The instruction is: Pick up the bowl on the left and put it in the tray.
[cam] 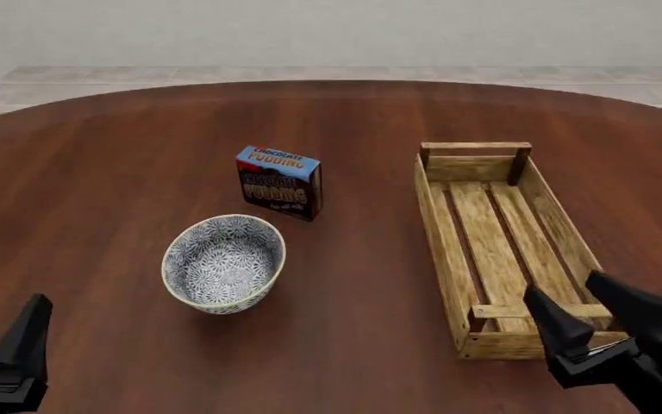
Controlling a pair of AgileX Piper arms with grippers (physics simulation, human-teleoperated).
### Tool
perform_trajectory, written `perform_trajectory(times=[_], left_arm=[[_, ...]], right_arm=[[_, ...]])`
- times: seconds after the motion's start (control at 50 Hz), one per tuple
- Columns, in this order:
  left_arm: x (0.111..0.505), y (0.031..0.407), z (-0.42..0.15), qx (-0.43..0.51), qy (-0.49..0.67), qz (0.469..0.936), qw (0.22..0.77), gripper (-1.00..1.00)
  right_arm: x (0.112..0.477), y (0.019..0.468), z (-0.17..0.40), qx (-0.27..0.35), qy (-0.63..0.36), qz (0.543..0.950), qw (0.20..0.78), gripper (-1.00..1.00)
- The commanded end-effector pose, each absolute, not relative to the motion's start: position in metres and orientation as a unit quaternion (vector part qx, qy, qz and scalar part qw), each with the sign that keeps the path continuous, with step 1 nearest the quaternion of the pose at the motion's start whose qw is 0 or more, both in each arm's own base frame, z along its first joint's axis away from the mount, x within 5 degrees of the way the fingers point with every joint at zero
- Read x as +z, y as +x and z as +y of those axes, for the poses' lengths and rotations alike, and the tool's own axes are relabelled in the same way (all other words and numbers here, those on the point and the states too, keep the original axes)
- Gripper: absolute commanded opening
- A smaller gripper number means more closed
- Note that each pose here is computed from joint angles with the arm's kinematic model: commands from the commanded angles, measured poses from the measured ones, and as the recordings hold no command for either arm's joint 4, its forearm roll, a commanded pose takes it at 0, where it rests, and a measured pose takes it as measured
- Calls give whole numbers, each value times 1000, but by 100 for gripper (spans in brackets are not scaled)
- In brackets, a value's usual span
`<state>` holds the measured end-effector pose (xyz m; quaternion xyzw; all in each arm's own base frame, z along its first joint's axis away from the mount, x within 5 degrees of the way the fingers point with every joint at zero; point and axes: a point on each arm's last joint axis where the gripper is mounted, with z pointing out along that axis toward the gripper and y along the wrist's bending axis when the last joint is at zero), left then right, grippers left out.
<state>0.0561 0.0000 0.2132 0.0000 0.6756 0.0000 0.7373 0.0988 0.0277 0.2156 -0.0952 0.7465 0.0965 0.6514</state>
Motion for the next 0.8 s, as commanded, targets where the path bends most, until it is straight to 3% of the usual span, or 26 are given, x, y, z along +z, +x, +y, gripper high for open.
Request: perform_trajectory(times=[0.02,0.48,0.8], left_arm=[[213,56,0,0,0,676,737,100],[213,56,0,0,0,676,737,100],[213,56,0,0,0,676,737,100]], right_arm=[[222,105,39,121,-123,762,624,100],[236,116,66,187,-155,801,548,100],[233,130,90,171,-228,822,493,100]])
